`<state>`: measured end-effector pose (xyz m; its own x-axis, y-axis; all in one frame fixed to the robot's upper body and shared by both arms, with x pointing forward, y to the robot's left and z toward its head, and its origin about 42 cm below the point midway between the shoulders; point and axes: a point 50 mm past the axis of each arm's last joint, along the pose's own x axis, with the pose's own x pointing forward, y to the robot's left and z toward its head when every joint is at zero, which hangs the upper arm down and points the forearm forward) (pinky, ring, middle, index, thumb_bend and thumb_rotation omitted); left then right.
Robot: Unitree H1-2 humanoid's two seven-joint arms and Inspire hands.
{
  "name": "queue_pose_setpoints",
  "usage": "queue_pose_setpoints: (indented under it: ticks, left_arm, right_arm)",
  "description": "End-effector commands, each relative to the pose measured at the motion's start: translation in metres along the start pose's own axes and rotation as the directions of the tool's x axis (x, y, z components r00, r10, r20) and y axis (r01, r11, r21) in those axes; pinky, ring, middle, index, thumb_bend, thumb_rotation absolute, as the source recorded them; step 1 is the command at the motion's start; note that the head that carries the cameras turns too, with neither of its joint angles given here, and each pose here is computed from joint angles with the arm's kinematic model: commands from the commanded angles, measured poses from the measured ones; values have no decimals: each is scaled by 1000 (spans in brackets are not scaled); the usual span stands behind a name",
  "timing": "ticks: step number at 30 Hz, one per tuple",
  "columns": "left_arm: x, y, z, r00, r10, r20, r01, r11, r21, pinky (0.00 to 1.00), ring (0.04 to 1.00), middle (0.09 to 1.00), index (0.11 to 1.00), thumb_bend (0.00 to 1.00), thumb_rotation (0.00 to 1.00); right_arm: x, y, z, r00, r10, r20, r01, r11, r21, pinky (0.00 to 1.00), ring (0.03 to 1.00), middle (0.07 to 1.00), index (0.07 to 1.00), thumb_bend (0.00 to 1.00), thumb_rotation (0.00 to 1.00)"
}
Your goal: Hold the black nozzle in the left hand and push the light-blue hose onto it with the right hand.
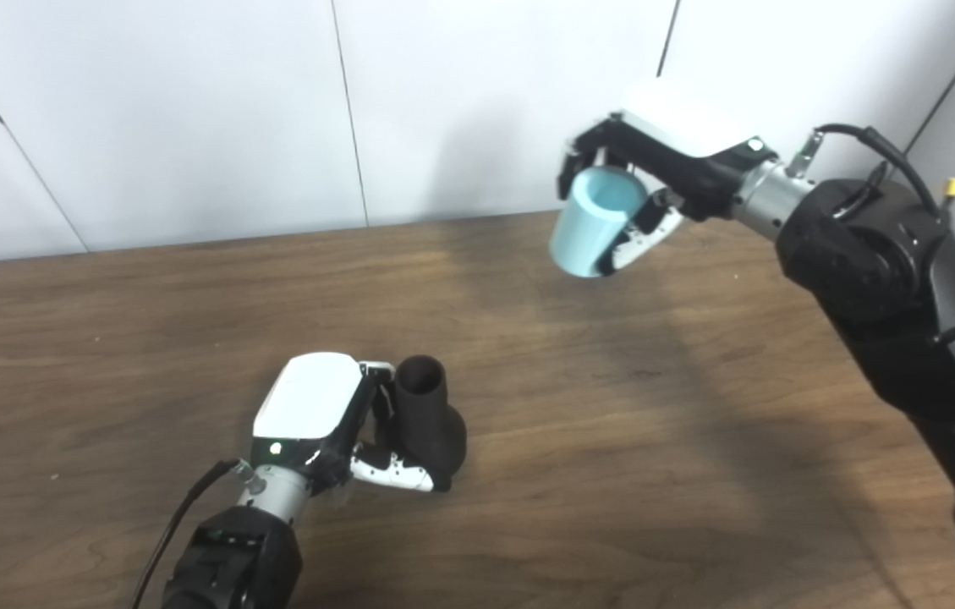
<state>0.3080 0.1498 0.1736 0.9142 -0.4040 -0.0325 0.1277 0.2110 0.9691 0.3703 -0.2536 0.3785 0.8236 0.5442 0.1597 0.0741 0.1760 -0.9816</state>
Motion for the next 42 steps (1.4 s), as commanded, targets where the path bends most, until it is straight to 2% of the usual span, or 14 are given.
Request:
queue_pose_setpoints:
  ticks: [1, 5, 8, 17, 25, 28, 30, 35, 42]
  left_arm:
    - [0, -6, 7, 999, -52, 16, 52, 999, 4, 429, 481, 513, 460, 502, 0]
    - [1, -7, 10, 999, -52, 13, 52, 999, 8, 433, 488, 514, 458, 502, 0]
    - [2, -8, 13, 999, -53, 11, 53, 999, 10, 425, 485, 512, 460, 502, 0]
    - [7, -7, 20, 997, -81, -1, 81, 996, 31, 415, 476, 510, 465, 503, 0]
    - [9, -6, 25, 996, -84, -10, 84, 996, 31, 424, 486, 517, 453, 502, 0]
    - [9, -6, 26, 996, -87, -13, 87, 996, 34, 430, 490, 516, 453, 502, 0]
    - [10, -6, 26, 996, -90, -14, 90, 995, 41, 431, 490, 515, 455, 502, 0]
    - [10, -6, 28, 996, -88, -12, 89, 995, 34, 436, 493, 515, 453, 502, 0]
    - [9, -4, 30, 997, -75, -8, 76, 996, 37, 434, 493, 517, 449, 501, 0]
  right_arm:
    - [2, -25, 11, 996, -65, 55, 67, 997, -42, 383, 380, 494, 516, 517, 0]
    - [3, -24, 27, 992, -55, 117, 55, 998, 7, 360, 373, 479, 530, 515, 0]
    - [4, -23, 38, 989, -37, 146, 35, 999, 17, 436, 391, 475, 526, 517, 0]
    - [9, -21, 65, 979, 7, 203, -18, 998, 54, 346, 376, 475, 535, 514, 0]
    - [6, -15, 71, 979, 54, 195, -72, 994, 87, 327, 363, 473, 538, 512, 0]
    - [6, -9, 72, 978, 66, 198, -90, 990, 110, 359, 380, 492, 520, 515, 0]
    - [7, -6, 72, 976, 68, 207, -95, 988, 120, 384, 393, 499, 507, 517, 0]
    - [9, -5, 74, 972, 69, 224, -100, 986, 131, 356, 369, 484, 537, 512, 0]
    - [13, -2, 75, 971, 71, 228, -104, 985, 136, 359, 376, 486, 526, 514, 0]
